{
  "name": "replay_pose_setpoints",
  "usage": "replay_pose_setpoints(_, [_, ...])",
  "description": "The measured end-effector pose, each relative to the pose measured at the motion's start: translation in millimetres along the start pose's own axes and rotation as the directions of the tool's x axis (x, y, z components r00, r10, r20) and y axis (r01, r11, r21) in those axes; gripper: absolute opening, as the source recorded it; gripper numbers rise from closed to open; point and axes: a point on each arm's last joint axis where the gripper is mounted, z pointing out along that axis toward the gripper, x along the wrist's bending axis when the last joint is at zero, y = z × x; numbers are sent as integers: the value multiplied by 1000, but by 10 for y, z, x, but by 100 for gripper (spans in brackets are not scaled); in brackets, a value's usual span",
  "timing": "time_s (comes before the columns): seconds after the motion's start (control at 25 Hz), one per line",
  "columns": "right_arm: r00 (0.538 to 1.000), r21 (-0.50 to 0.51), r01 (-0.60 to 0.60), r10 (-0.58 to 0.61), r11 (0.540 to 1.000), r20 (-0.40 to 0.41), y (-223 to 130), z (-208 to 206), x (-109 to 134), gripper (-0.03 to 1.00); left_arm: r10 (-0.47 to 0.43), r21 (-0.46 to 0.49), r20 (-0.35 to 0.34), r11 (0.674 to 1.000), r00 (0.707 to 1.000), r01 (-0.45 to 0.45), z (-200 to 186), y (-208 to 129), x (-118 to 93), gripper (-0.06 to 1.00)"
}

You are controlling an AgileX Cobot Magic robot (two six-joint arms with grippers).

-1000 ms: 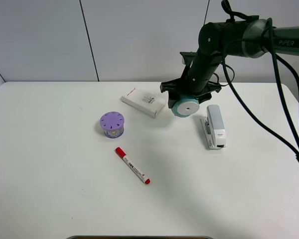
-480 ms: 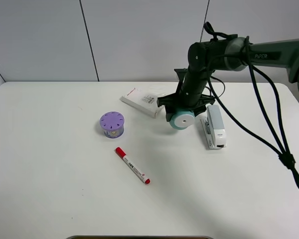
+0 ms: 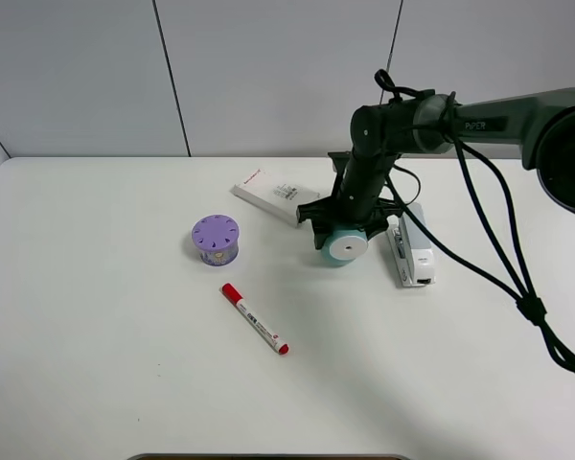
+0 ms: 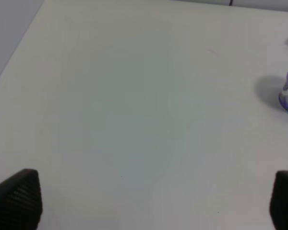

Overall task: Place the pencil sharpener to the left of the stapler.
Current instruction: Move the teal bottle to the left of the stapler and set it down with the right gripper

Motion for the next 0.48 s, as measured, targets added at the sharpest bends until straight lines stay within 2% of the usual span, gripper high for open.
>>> replay_pose_setpoints(0.48, [1000, 5, -5, 5, 1000, -3, -2, 47, -1, 68, 0, 0, 0, 1000, 1000, 0, 0, 0, 0, 95])
